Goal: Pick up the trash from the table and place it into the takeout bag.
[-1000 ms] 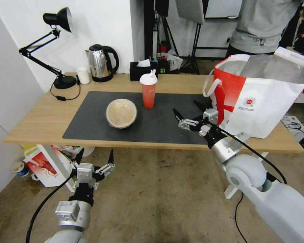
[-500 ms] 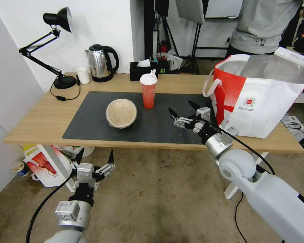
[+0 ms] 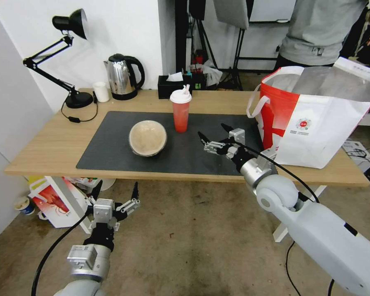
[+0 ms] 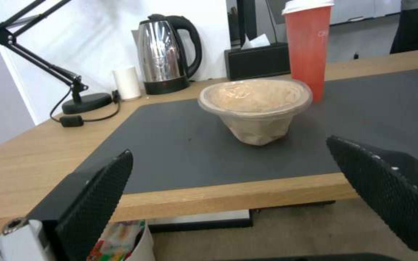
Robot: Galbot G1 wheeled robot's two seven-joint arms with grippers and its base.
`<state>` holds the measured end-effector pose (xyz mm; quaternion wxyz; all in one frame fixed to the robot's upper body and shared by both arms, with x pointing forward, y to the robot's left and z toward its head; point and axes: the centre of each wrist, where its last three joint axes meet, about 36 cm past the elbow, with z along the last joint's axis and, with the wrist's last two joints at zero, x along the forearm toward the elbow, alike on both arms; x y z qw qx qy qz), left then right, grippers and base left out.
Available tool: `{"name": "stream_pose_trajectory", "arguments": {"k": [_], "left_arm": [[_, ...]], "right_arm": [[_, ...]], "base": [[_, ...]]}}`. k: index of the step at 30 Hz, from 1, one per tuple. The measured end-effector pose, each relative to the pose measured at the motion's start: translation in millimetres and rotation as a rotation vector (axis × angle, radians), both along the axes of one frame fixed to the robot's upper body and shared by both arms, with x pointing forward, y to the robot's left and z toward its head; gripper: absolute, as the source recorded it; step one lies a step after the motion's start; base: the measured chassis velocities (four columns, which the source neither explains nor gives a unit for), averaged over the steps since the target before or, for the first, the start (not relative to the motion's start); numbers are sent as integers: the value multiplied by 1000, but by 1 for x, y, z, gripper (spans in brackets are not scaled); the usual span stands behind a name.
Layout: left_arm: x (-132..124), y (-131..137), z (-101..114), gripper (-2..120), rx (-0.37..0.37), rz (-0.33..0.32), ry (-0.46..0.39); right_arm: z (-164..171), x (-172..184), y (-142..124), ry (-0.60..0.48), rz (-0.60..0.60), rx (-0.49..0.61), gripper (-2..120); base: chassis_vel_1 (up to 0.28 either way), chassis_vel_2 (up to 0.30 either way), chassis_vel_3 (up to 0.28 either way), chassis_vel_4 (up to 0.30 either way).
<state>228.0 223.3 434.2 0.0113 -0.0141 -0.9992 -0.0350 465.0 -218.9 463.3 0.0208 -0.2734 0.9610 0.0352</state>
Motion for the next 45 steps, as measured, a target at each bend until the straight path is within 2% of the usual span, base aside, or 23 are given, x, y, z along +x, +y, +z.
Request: {"name": "stream_pose_trajectory", "arguments": {"k": [13,33,45], "left_arm": [[0,0,0,100,0,0,0],[0,0,0,100,0,0,0],[0,0,0,100,0,0,0]], "right_arm": [[5,22,3,-5,-4,-9,100],[4,58,31,1,12,7,100],[-2,77,35,15,-4,1,100]], "base": [[0,0,0,0],[0,0,0,0],[0,0,0,0]]}}
